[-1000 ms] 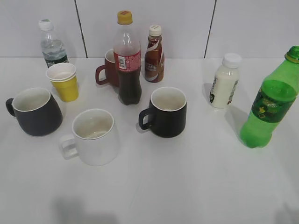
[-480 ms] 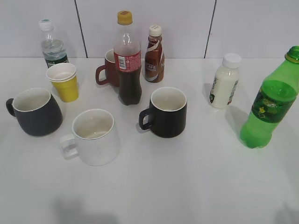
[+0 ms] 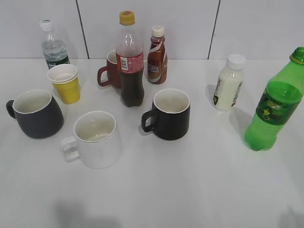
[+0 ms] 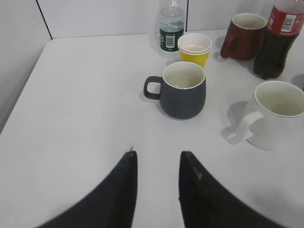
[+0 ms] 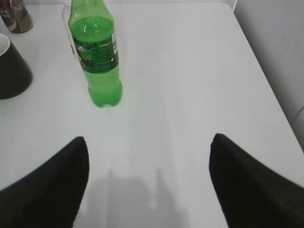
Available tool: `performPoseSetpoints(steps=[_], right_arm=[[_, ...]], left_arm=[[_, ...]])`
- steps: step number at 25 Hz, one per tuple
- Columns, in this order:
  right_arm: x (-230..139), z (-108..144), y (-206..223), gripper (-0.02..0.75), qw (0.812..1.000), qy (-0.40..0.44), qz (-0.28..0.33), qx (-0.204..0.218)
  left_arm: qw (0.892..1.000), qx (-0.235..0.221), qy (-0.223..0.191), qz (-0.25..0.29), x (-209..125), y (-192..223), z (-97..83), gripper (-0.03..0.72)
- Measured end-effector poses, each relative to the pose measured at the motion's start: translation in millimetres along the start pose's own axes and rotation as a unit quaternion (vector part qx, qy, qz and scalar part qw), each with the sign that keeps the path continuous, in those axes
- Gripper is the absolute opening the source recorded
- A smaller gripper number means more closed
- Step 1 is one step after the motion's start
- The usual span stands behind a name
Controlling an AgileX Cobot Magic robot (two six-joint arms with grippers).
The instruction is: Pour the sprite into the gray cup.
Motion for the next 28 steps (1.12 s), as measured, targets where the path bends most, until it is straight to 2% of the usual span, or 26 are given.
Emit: performPoseSetpoints(steps=[8, 11, 14, 16, 19, 22, 24, 28], right_arm=[[0, 0, 0, 0.591, 1.000, 0.000, 0.000, 0.000], [0, 0, 0, 0.591, 1.000, 0.000, 0.000, 0.000], [0, 0, 0, 0.591, 1.000, 0.000, 0.000, 0.000], [0, 0, 0, 0.591, 1.000, 0.000, 0.000, 0.000], [0, 0, 0, 0.591, 1.000, 0.000, 0.000, 0.000], [0, 0, 0, 0.591, 1.000, 0.000, 0.000, 0.000], [0, 0, 0, 0.591, 1.000, 0.000, 0.000, 0.000], [0, 0, 0, 0.591, 1.000, 0.000, 0.000, 0.000]], left_arm=[[1.000, 0.000, 0.000, -0.011, 4, -1, -0.1, 0.238], [0.993, -0.002, 0.000, -0.117, 36, 1, -0.6, 0.238], [0.971, 0.004, 0.011, -0.240, 77, 16, -0.3, 0.238], [0.963, 0.008, 0.025, -0.268, 95, 38, -0.5, 0.238], [0.963, 0.012, 0.038, -0.267, 114, 86, -0.4, 0.239], [0.967, 0.024, 0.024, -0.254, 121, 143, 6.9, 0.239], [0.975, 0.041, 0.011, -0.216, 113, 187, 17.8, 0.239], [0.987, 0.068, 0.006, -0.146, 83, 245, 41.5, 0.239]])
Point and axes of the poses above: a point on each arm's last joint axis where the gripper is mounted, y pointing out along that axis toward the gripper, z along the wrist's bending axis when the last joint is at zero, x = y × z, the point moved 1 cm from there along y, pointing out along that axis toward the gripper, and after that the axes turned 1 degree about -y, right-handed, at the moved point
